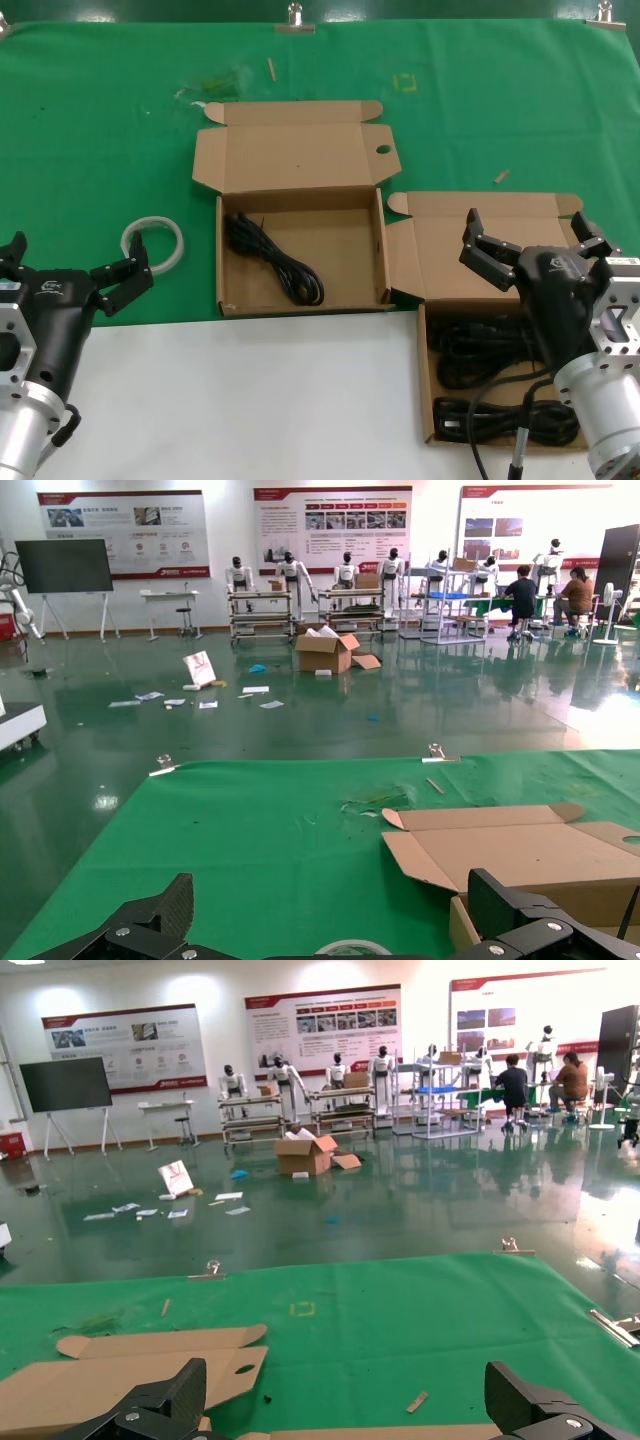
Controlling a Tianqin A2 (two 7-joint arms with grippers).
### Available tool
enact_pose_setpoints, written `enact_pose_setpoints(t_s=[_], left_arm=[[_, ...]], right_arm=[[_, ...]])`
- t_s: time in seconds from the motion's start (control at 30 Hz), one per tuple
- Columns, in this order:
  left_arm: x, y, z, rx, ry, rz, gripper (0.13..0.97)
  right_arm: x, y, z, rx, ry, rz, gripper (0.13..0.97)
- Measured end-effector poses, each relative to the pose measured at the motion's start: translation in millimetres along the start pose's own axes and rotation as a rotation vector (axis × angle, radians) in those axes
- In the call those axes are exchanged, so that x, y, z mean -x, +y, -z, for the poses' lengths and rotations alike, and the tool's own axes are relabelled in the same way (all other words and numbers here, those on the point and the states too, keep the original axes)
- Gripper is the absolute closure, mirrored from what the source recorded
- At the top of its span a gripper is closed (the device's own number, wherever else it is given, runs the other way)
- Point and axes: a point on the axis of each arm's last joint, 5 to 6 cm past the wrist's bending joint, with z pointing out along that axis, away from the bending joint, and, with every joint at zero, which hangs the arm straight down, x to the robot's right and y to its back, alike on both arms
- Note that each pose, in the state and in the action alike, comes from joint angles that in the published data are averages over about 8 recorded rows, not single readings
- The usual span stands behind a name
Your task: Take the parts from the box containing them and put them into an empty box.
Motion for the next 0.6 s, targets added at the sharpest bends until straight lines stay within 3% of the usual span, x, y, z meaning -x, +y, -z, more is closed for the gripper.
enact_pose_setpoints(t_s=[0.6], left_arm=[[0.0, 0.0, 0.0, 0.0, 0.0, 0.0, 0.132]], right_arm=[[0.0, 0.0, 0.0, 0.0, 0.0, 0.0, 0.13]])
